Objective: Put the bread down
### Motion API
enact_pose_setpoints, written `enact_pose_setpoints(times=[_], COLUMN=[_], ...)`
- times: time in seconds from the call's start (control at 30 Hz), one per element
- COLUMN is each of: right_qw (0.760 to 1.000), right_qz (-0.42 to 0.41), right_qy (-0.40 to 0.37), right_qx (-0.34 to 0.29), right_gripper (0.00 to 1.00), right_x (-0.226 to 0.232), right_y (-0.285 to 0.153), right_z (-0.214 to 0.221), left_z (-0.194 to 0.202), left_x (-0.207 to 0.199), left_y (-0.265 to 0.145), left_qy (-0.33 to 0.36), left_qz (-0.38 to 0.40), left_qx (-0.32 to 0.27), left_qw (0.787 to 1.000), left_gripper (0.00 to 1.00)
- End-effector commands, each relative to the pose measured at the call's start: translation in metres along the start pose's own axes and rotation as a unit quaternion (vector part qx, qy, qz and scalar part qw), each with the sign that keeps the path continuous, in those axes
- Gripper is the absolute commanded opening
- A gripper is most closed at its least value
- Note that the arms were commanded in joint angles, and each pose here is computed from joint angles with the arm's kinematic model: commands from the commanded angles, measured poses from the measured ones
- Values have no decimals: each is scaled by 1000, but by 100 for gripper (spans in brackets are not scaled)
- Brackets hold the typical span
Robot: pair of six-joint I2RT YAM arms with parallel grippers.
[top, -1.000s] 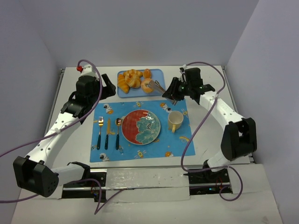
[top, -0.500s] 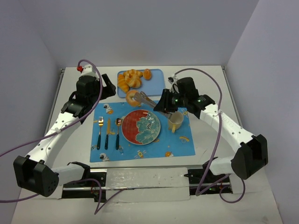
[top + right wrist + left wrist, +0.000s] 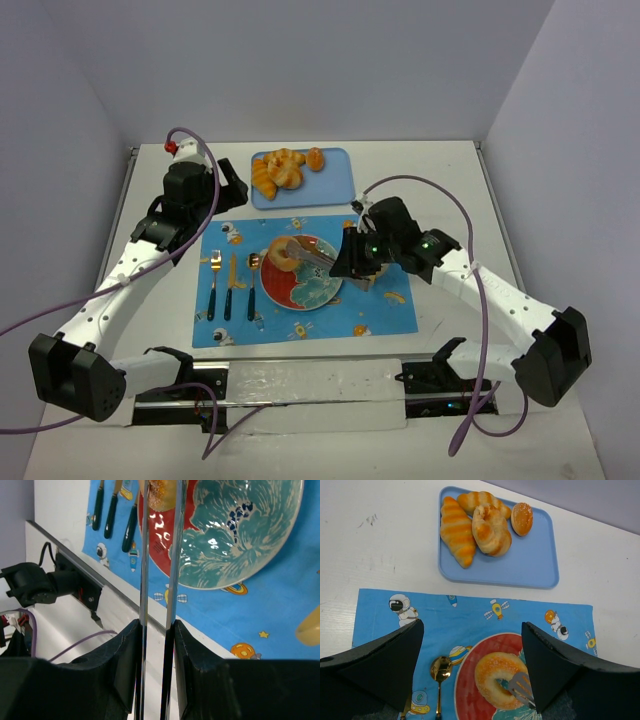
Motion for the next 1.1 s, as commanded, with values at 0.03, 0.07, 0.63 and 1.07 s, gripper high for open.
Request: enact_pose_setpoints(times=[0.03,0.07,0.63,1.07], right_qw=[1000,1000,999,998], right_qz=[4,8,47,43], right_qy=[-7,-7,-20,-31], right_qx=[-2,2,7,-19], right_gripper=[20,20,45,49], right_x=[-3,-6,-18,-3], right_y=[-2,0,11,-4], right_z=[9,11,14,0], left_z=[-22,-21,-19,-18], left_x=[-2,-2,-2,-2], left_y=[-4,-4,-1,0], left_qy=[2,3,3,4], left_qz=[3,3,2,2], left_qx=[-25,-24,-20,-19], left_qw=[1000,1000,1000,1000], left_gripper=[89,89,89,89])
Point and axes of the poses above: each gripper's point midway between its finger pads, its own y axis out along the fingers, its own x axis along the line the jaws close on, z = x × y, the point moved 2 cm from there along -y, back along the fingers, and after that the axes turned 11 degrees about y, right-handed, at the moved point
